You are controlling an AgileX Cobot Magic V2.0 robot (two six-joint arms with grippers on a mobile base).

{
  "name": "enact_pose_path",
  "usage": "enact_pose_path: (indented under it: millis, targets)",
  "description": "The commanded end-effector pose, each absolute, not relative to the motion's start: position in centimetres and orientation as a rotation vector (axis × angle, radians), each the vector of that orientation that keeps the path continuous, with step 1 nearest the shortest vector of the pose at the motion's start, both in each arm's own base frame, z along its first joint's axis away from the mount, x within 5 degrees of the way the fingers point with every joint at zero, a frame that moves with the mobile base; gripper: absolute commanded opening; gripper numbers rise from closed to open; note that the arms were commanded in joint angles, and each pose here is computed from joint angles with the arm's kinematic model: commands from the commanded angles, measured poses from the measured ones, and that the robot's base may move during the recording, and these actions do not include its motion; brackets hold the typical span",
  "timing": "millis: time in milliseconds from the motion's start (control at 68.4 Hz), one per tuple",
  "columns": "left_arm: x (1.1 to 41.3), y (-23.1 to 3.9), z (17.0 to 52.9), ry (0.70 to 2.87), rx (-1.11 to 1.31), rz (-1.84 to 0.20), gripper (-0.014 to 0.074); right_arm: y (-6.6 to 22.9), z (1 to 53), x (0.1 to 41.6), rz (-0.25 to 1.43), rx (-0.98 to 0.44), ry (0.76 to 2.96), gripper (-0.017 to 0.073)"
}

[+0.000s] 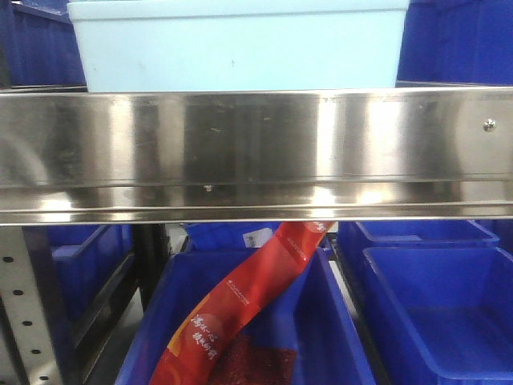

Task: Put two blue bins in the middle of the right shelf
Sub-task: 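Open both grippers and pull them back from the teal bin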

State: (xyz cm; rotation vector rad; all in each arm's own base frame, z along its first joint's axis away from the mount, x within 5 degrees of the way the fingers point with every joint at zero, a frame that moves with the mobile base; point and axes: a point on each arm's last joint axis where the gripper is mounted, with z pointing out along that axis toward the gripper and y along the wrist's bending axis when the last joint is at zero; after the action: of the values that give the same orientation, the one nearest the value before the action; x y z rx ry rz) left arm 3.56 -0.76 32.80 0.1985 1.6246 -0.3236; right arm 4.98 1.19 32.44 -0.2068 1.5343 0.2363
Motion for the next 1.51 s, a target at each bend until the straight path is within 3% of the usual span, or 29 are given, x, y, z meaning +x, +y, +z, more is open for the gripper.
enact_pose_path:
  millis: [0, 380, 804, 1492]
  targets:
    - [3.5, -0.7, 33.0, 1.601, 0.194, -0.332, -0.0111, 1.2, 32.6, 4.9, 0.228, -0.209, 1.506, -0.0162]
    - [4.0, -1.0, 31.0, 1.648, 0.166, -0.326, -0.0111, 1.2, 32.6, 4.9, 0.228, -0.209, 1.506, -0.0162]
    - [5.6, -0.8, 21.2, 1.492, 0.069, -0.143, -0.0111, 1.2, 32.6, 4.9, 0.23, -0.209, 1.501, -0.0162]
    - [5.5, -0.8, 21.6, 1.456, 0.069, -0.143, -0.0111, 1.2, 32.7, 4.9, 0.23, -0.209, 1.499, -0.0162]
